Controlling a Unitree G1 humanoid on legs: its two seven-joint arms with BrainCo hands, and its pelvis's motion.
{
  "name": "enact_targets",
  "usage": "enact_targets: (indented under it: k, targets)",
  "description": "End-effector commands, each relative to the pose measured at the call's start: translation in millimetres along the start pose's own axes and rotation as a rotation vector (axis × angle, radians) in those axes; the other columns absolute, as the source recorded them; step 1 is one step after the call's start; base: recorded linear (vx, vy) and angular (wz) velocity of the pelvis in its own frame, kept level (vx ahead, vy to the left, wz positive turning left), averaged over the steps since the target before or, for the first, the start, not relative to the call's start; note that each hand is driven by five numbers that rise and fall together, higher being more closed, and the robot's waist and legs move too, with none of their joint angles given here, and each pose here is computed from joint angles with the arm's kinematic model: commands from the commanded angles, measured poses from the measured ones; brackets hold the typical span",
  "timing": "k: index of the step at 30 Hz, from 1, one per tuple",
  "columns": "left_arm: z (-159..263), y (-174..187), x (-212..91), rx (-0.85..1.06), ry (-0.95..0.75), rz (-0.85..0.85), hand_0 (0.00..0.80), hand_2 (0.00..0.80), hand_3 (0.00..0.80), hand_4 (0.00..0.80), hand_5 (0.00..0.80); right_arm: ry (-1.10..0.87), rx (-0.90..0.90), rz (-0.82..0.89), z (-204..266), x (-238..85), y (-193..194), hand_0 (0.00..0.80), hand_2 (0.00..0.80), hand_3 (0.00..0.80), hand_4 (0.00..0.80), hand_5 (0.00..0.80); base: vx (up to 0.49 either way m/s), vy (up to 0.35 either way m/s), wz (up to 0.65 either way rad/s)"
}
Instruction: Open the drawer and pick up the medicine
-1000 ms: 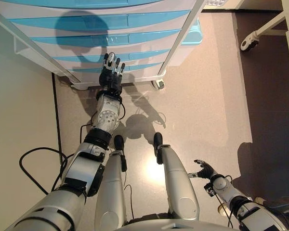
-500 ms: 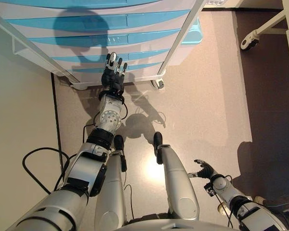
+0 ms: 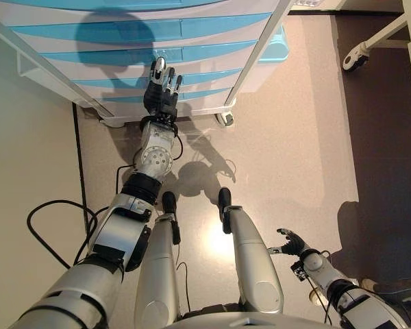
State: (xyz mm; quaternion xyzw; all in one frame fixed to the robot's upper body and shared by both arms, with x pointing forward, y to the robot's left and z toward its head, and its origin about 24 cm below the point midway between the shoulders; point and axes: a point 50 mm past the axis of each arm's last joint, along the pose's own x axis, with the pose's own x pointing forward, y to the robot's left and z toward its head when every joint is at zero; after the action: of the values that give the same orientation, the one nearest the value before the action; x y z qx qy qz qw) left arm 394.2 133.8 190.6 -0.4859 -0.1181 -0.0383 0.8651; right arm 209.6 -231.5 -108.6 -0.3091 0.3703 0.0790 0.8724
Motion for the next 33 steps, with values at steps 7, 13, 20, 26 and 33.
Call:
enact_targets:
  k: [7,13,20,26,33]
  targets:
    - [65,-154,13,-0.016,-0.259,-0.547,0.000,0.000,0.000,0.000,0.000,0.120,-0.072,0.025,-39,-13,-6,0.000,0.000,0.000,0.000,0.000,0.000,0.000,0.00]
    - [70,-184,1,-0.034,-0.263,-0.697,0.000,0.000,0.000,0.000,0.000,0.129,-0.089,0.034,-42,-14,-9,0.000,0.000,0.000,0.000,0.000,0.000,0.000,0.00]
    - [71,-223,-25,-0.089,-0.254,-0.930,0.000,0.000,0.000,0.000,0.000,0.145,-0.113,0.056,-46,-15,-7,0.000,0.000,0.000,0.000,0.000,0.004,-0.003,0.02]
    - [71,-238,-41,-0.126,-0.239,-1.052,0.000,0.000,0.000,0.000,0.000,0.153,-0.144,0.079,-50,-16,-5,0.000,0.000,0.000,0.000,0.000,0.001,0.000,0.01]
    - [79,-242,-51,-0.119,-0.253,-1.119,0.000,0.000,0.000,0.000,0.000,0.164,-0.184,0.097,-53,-18,-4,0.000,0.000,0.000,0.000,0.000,0.000,0.000,0.00]
